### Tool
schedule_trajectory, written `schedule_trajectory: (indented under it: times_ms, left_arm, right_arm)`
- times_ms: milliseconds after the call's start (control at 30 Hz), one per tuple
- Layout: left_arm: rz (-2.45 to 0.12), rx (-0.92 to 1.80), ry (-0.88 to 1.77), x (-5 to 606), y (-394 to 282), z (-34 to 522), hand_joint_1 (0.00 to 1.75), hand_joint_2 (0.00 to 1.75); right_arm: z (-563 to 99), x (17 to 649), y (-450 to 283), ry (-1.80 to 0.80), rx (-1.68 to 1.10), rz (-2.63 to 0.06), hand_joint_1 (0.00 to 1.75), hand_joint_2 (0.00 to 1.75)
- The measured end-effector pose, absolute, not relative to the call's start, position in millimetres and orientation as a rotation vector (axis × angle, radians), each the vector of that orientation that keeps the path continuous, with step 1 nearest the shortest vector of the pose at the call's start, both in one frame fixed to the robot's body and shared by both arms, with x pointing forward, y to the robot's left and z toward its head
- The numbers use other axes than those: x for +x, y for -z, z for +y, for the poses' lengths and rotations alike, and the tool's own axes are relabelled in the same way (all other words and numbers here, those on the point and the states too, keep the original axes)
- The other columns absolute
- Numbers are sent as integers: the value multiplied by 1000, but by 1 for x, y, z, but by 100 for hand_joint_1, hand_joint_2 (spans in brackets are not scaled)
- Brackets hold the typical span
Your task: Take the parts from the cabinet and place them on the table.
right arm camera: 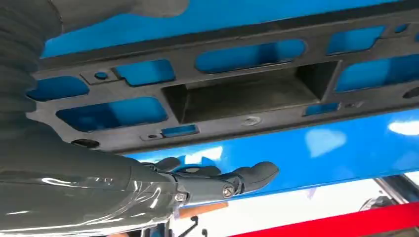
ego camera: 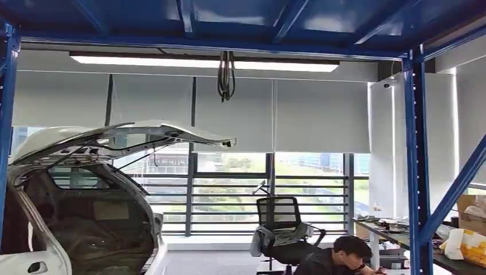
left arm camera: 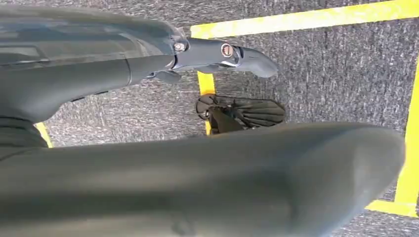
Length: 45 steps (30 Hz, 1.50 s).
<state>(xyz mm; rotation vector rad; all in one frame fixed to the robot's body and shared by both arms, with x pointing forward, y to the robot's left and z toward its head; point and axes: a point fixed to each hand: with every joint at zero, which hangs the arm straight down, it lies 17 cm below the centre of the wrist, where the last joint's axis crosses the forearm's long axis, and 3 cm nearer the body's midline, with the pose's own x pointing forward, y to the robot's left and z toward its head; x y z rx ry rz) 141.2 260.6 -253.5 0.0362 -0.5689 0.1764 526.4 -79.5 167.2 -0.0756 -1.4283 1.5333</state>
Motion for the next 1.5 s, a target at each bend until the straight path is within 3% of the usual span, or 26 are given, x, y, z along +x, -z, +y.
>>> schedule_trajectory:
  times_ms: [567, 1500]
  left_arm:
    - [-553, 24, -198, 139, 255, 258, 0, 0]
    - [-561, 7, -221, 141, 253, 247, 0, 0]
  right_arm:
    - [-89, 516, -111, -1631, -153, -1327, 0, 175]
    - [-111, 509, -57, -1974, -759, -1304, 0, 175]
